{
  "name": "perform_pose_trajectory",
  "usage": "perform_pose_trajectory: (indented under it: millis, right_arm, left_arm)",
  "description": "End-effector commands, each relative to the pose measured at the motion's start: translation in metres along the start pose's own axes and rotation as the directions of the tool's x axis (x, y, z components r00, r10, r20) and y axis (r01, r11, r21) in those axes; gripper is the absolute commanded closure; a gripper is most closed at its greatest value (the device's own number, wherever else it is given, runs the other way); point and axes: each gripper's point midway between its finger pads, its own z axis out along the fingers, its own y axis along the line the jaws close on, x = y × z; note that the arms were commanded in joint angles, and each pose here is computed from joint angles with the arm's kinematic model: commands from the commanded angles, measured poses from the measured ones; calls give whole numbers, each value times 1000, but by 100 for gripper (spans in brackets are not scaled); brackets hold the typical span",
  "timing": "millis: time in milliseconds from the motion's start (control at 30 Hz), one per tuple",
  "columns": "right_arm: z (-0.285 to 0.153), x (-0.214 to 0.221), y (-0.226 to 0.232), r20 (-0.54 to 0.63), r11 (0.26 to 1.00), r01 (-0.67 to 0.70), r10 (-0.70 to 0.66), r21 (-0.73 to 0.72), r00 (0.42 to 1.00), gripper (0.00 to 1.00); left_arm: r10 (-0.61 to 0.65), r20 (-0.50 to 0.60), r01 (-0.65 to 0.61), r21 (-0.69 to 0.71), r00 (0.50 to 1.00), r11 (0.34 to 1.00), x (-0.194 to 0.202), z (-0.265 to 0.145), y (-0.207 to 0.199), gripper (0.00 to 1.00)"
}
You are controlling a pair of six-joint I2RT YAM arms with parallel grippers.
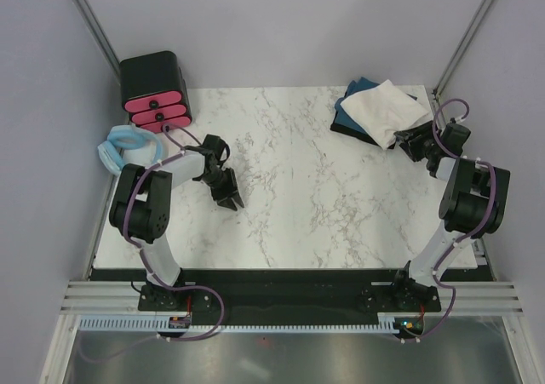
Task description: Fold and stack the t-shirts
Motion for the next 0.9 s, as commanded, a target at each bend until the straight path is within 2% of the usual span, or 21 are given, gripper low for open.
perform_pose_trajectory:
  millis: [0, 467, 633, 867]
  right_arm:
    - [1, -15, 20, 45, 995, 53, -49, -84, 998, 42]
    - [13, -45, 31, 67, 993, 110, -107, -41, 992, 43]
    - [26, -43, 20, 41, 996, 90, -89, -25, 995, 43]
    - [19, -40, 19, 41, 995, 100, -100, -12, 994, 43]
  left_arm:
    - [54, 13, -53, -5, 998, 999, -1, -1, -3, 65]
    - [69, 16, -69, -15, 997, 998, -4, 0, -14, 65]
    - [71, 11, -71, -17, 997, 997, -3, 1, -14, 65]
    - [69, 10, -69, -23, 998, 997, -1, 1, -12, 65]
